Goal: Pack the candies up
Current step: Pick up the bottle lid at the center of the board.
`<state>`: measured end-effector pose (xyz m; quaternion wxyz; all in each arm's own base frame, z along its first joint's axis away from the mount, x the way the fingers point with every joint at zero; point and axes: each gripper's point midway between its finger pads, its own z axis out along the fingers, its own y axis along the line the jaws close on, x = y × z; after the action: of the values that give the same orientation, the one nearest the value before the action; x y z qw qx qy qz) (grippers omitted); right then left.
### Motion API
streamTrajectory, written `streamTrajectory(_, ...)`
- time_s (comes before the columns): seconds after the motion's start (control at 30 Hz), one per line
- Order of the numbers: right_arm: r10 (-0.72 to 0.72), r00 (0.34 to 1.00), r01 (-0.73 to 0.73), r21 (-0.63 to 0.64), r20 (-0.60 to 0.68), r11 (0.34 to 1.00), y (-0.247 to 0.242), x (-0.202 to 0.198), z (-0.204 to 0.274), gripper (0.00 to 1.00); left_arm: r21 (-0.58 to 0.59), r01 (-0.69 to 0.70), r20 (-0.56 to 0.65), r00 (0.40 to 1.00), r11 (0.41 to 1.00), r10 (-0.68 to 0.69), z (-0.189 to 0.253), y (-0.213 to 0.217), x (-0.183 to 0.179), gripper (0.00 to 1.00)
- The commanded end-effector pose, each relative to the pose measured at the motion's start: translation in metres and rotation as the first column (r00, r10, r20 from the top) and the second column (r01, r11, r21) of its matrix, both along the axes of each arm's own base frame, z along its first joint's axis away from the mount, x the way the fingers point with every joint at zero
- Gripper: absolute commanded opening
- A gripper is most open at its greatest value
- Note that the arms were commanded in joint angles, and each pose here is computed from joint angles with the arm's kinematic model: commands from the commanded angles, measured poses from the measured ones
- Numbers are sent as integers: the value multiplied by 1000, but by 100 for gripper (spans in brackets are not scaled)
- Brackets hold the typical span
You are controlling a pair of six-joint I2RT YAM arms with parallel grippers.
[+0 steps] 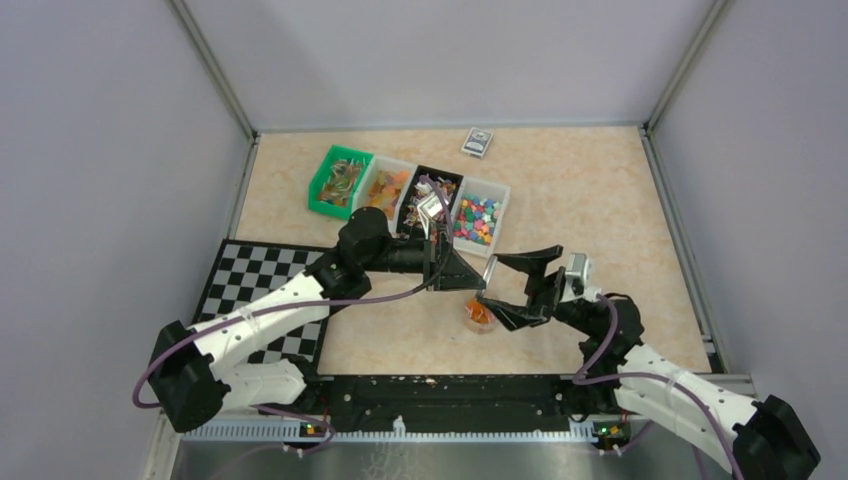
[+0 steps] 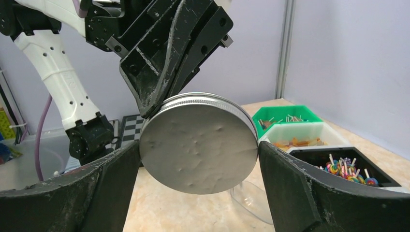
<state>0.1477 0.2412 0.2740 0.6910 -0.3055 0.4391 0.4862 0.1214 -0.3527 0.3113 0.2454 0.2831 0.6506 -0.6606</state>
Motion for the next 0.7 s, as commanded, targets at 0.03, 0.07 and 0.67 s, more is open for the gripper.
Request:
streamTrajectory(0.03, -5, 1000, 5, 37, 3, 999, 1, 3, 19, 90, -60, -9, 43, 999, 998, 11, 16, 2, -2, 0)
streamTrajectory(0.07, -16, 1000, 16, 34, -12, 999, 2, 6, 18, 90, -62, -8, 45, 999, 998, 10, 16, 2, -2, 0)
streamTrajectory(0.67, -26, 999, 28, 43, -39, 999, 1, 9, 12, 78, -46, -42, 48, 998, 998, 44, 12, 3, 3, 11)
